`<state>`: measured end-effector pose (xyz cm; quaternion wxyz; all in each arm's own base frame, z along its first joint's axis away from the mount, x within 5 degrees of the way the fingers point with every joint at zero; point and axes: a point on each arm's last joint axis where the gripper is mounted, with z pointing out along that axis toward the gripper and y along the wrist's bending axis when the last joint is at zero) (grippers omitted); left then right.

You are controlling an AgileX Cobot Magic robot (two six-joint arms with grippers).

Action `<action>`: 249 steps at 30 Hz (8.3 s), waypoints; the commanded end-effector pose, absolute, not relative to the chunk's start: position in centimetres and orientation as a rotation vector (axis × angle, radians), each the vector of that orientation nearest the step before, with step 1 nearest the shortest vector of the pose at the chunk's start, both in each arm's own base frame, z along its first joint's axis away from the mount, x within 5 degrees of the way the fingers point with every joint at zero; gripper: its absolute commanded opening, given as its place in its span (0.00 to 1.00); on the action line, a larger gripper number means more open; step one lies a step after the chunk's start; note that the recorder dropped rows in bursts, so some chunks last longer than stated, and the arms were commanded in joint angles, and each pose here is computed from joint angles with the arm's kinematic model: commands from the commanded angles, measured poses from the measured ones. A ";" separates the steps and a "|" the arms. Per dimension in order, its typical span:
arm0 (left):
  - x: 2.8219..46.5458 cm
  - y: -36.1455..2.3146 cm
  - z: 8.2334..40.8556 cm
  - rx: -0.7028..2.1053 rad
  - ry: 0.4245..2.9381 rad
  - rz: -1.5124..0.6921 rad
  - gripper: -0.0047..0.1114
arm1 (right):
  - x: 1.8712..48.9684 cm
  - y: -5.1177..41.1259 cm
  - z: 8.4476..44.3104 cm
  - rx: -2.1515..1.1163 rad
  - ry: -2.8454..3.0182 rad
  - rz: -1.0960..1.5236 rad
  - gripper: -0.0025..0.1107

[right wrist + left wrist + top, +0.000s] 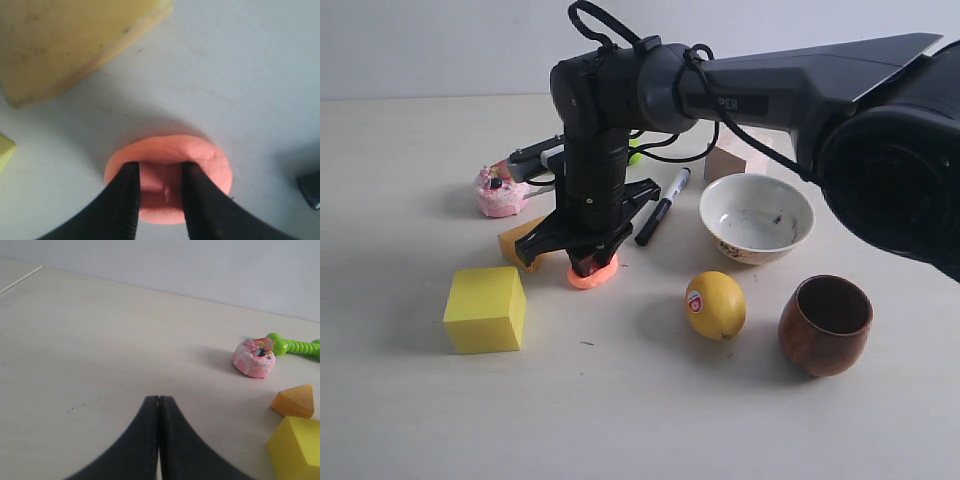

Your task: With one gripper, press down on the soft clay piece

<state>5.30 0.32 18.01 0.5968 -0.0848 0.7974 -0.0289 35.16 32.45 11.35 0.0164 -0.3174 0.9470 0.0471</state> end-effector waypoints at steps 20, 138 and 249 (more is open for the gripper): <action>5.3 0.3 18.0 -0.193 1.846 -0.075 0.04 | 35.2 32.5 12.3 -0.980 2.909 0.146 0.21; 5.3 0.3 18.0 -0.193 1.846 -0.075 0.04 | 35.1 32.1 15.3 -1.022 2.851 0.135 0.14; 5.3 0.3 18.0 -0.193 1.846 -0.075 0.04 | 5.5 -0.6 25.1 0.131 1.681 -0.009 0.02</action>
